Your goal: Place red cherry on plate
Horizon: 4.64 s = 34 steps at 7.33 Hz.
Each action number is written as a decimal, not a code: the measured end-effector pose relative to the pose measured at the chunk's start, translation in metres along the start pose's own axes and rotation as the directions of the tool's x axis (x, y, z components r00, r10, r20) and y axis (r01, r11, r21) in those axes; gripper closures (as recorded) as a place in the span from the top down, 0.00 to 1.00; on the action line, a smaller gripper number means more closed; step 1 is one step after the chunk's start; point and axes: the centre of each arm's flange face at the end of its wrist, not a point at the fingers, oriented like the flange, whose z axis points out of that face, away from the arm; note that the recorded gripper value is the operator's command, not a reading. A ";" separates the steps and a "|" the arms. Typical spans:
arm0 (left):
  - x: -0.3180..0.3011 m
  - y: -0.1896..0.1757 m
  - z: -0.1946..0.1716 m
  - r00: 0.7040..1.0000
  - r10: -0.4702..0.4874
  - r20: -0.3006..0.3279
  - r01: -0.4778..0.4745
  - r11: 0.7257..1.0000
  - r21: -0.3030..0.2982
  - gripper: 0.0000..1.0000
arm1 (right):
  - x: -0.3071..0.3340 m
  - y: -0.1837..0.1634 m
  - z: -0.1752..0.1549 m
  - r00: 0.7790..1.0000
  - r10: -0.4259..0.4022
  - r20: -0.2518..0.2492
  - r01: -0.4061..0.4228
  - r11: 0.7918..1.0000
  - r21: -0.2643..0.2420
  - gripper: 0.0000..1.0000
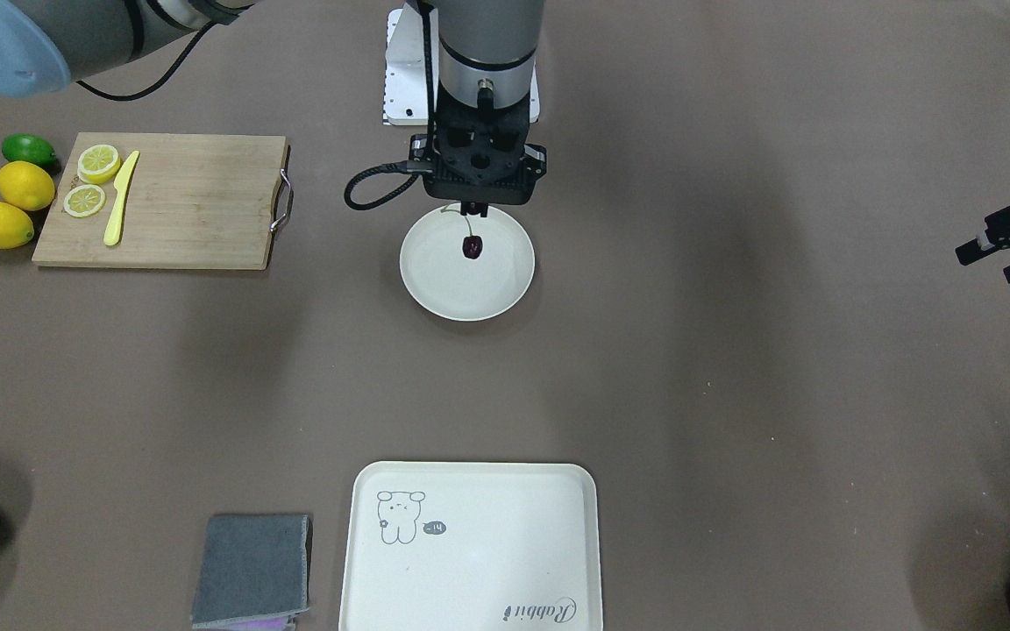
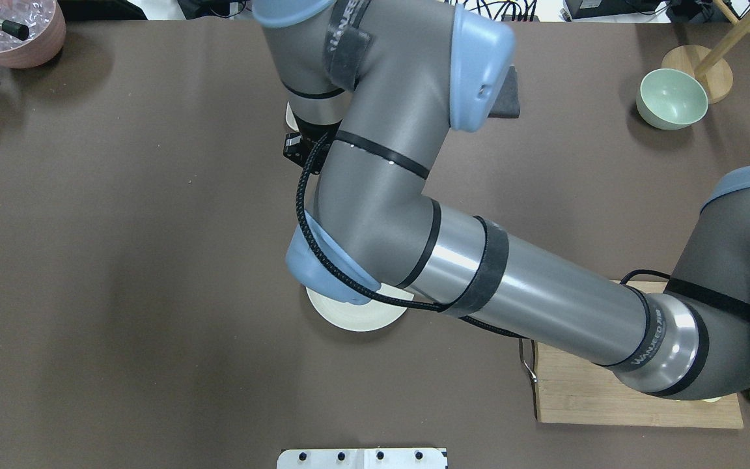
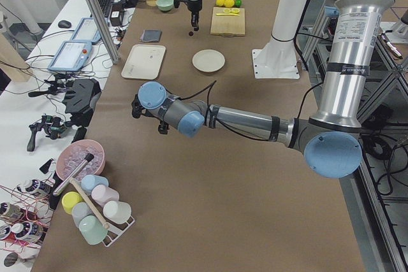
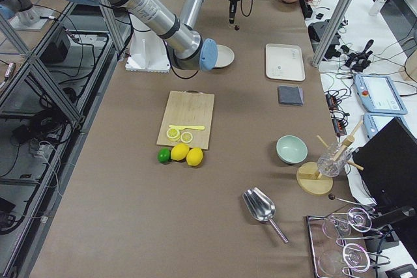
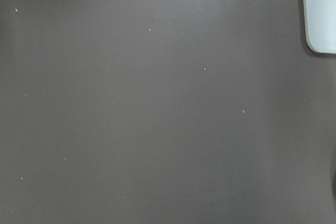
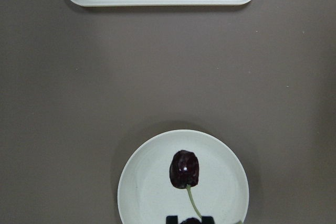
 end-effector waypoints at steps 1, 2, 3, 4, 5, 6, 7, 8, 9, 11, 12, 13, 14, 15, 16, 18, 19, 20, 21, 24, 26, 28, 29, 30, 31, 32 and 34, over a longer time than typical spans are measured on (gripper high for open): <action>0.001 -0.001 0.000 1.000 -0.006 0.001 0.006 1.000 -0.001 0.98 | -0.007 0.005 0.027 1.000 0.000 -0.006 0.000 1.000 0.011 0.00; 0.003 -0.003 0.000 1.000 -0.008 0.001 0.008 1.000 -0.002 0.98 | -0.008 0.012 0.056 1.000 0.004 -0.010 -0.004 1.000 0.024 0.00; 0.006 -0.006 -0.001 1.000 -0.009 0.001 0.009 1.000 -0.003 0.98 | -0.003 0.021 0.084 1.000 0.005 -0.021 -0.004 0.999 0.033 0.00; 0.009 -0.009 -0.001 1.000 -0.008 0.002 0.008 1.000 -0.003 0.98 | 0.004 0.030 0.109 0.999 0.010 -0.030 -0.009 0.999 0.039 0.00; 0.012 -0.013 -0.001 1.000 -0.008 0.003 0.008 1.000 -0.003 0.98 | 0.009 0.038 0.128 0.999 0.017 -0.038 -0.015 0.999 0.045 0.00; 0.016 -0.016 -0.001 1.000 -0.007 0.005 0.007 1.000 -0.003 0.98 | 0.012 0.048 0.140 0.999 0.023 -0.045 -0.021 0.999 0.048 0.00; 0.019 -0.019 -0.001 1.000 -0.005 0.005 0.005 1.000 -0.004 0.98 | 0.012 0.060 0.150 0.998 0.031 -0.050 -0.028 0.998 0.056 0.00; 0.020 -0.021 0.000 1.000 -0.005 0.005 0.005 1.000 -0.004 0.98 | 0.009 0.074 0.157 0.998 0.035 -0.051 -0.031 0.997 0.068 0.00; 0.020 -0.023 0.000 1.000 -0.006 0.007 0.006 1.000 -0.005 0.98 | 0.005 0.086 0.162 0.998 0.035 -0.050 -0.031 0.997 0.073 0.00; 0.019 -0.024 0.001 1.000 -0.006 0.012 0.006 1.000 -0.003 0.98 | 0.001 0.103 0.173 0.998 0.025 -0.059 -0.020 0.996 0.086 0.00; 0.019 -0.024 0.001 1.000 -0.005 0.012 0.005 1.000 -0.003 0.98 | -0.001 0.112 0.177 0.998 0.020 -0.064 -0.014 0.995 0.095 0.03; 0.019 -0.024 0.001 1.000 -0.005 0.012 0.005 1.000 -0.003 0.98 | -0.003 0.118 0.181 0.997 0.018 -0.069 -0.011 0.995 0.101 0.29; 0.019 -0.024 0.001 1.000 -0.004 0.013 0.004 1.000 -0.002 0.98 | -0.005 0.124 0.184 0.997 0.016 -0.073 -0.009 0.995 0.104 0.35; 0.019 -0.024 0.001 1.000 -0.004 0.013 0.004 1.000 -0.002 0.98 | -0.005 0.127 0.187 0.997 0.016 -0.077 -0.008 0.994 0.105 0.42; 0.020 -0.025 0.001 1.000 -0.004 0.013 0.004 1.000 -0.002 0.98 | -0.004 0.129 0.191 0.996 0.017 -0.083 -0.008 0.994 0.108 0.67; 0.022 -0.026 0.001 1.000 0.000 0.012 0.000 1.000 -0.001 0.98 | -0.004 0.131 0.193 0.996 0.017 -0.086 -0.007 0.993 0.116 1.00; 0.023 -0.026 0.001 1.000 0.001 0.012 -0.001 1.000 -0.001 0.98 | -0.003 0.127 0.183 0.997 0.016 -0.071 -0.007 0.993 0.118 1.00; 0.022 -0.027 0.001 1.000 0.000 0.012 0.000 1.000 -0.001 0.98 | 0.003 0.122 0.163 0.999 0.019 -0.046 -0.013 0.993 0.113 1.00; 0.021 -0.027 0.001 1.000 -0.003 0.012 0.003 1.000 -0.001 0.98 | 0.019 0.115 0.135 1.000 0.017 -0.019 -0.015 0.995 0.100 1.00; 0.008 -0.024 0.004 1.000 -0.002 0.009 0.002 1.000 -0.014 0.98 | 0.167 0.038 0.032 0.998 -0.020 0.062 0.016 0.998 0.068 1.00; 0.010 -0.022 0.003 0.999 0.036 0.006 -0.036 0.999 -0.015 0.98 | 0.326 -0.036 -0.006 0.996 -0.078 0.052 0.074 0.995 0.062 1.00; 0.030 -0.017 0.005 0.994 0.107 -0.004 -0.107 0.994 -0.017 0.98 | 0.477 -0.072 -0.015 0.993 -0.120 -0.002 0.120 0.992 0.041 1.00; 0.043 -0.014 0.010 0.990 0.141 -0.008 -0.141 0.990 -0.024 0.98 | 0.538 -0.086 -0.019 0.992 -0.127 -0.009 0.127 0.992 0.026 1.00; 0.050 -0.014 0.020 0.987 0.159 0.006 -0.159 0.987 -0.035 0.98 | 0.589 -0.101 -0.020 0.993 -0.119 -0.011 0.119 0.993 0.012 1.00; 0.056 -0.022 0.030 0.986 0.162 0.047 -0.160 0.986 -0.044 0.98 | 0.627 -0.112 -0.020 0.994 -0.104 -0.012 0.104 0.995 0.001 1.00; 0.062 -0.041 0.038 0.980 0.169 0.106 -0.163 0.984 -0.066 0.98 | 0.654 -0.115 -0.019 0.995 -0.096 -0.008 0.096 0.995 -0.007 1.00; 0.032 -0.079 0.015 0.967 0.168 0.189 -0.152 0.983 -0.099 0.98 | 0.684 -0.102 -0.020 0.997 -0.079 0.023 0.079 0.997 -0.011 1.00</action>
